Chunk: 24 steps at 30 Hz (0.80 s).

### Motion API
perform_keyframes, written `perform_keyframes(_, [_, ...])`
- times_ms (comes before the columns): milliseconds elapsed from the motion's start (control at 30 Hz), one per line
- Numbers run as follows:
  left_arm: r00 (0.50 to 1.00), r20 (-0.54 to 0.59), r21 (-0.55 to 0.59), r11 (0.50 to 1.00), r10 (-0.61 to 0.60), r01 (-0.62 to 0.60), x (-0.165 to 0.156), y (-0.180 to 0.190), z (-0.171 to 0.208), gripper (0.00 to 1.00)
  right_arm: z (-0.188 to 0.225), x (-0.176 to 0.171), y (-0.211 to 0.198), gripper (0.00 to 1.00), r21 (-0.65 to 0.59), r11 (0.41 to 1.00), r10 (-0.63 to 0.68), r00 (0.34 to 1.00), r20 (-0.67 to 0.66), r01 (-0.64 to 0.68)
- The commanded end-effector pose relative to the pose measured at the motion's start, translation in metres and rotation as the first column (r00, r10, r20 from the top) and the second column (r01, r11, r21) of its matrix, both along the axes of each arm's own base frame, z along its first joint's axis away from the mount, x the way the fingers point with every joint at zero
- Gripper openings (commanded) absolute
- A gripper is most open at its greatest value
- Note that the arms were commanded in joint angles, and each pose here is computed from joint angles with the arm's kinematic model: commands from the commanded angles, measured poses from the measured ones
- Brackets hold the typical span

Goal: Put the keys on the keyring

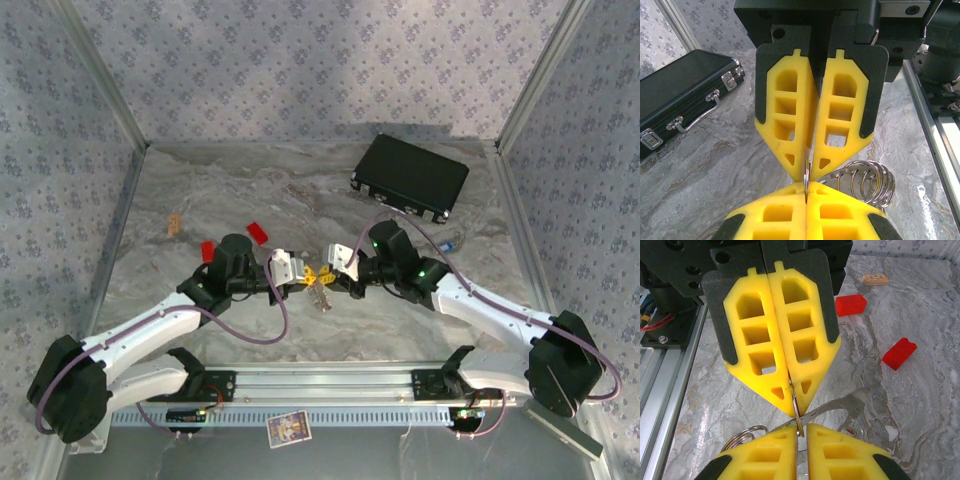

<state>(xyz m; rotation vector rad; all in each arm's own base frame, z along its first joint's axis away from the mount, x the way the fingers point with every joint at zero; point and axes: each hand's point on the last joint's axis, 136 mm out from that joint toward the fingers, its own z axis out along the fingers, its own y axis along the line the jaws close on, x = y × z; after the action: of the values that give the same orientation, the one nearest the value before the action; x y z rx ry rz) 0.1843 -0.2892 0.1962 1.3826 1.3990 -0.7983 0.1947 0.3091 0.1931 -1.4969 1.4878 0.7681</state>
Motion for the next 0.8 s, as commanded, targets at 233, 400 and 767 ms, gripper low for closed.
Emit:
perform_keyframes(233, [0.999,0.015,-0.014,0.999,-0.036,0.037,-0.006,-0.004,0.005,0.00,0.012,-0.004,0.006,0.12,0.035,0.999,0.031,1.000,-0.001,-0.031])
perform_keyframes(400, [0.999,0.011,-0.022,0.999,-0.031,0.031,-0.005,-0.004,0.006,0.00,0.011,-0.008,0.008,0.03,0.037,0.998,0.046,0.999,-0.010,-0.046])
perform_keyframes(767, [1.000,0.004,-0.046,0.999,-0.019,0.019,-0.003,-0.005,0.009,0.06,0.012,-0.010,0.015,0.00,0.064,0.996,0.067,0.997,-0.026,-0.066])
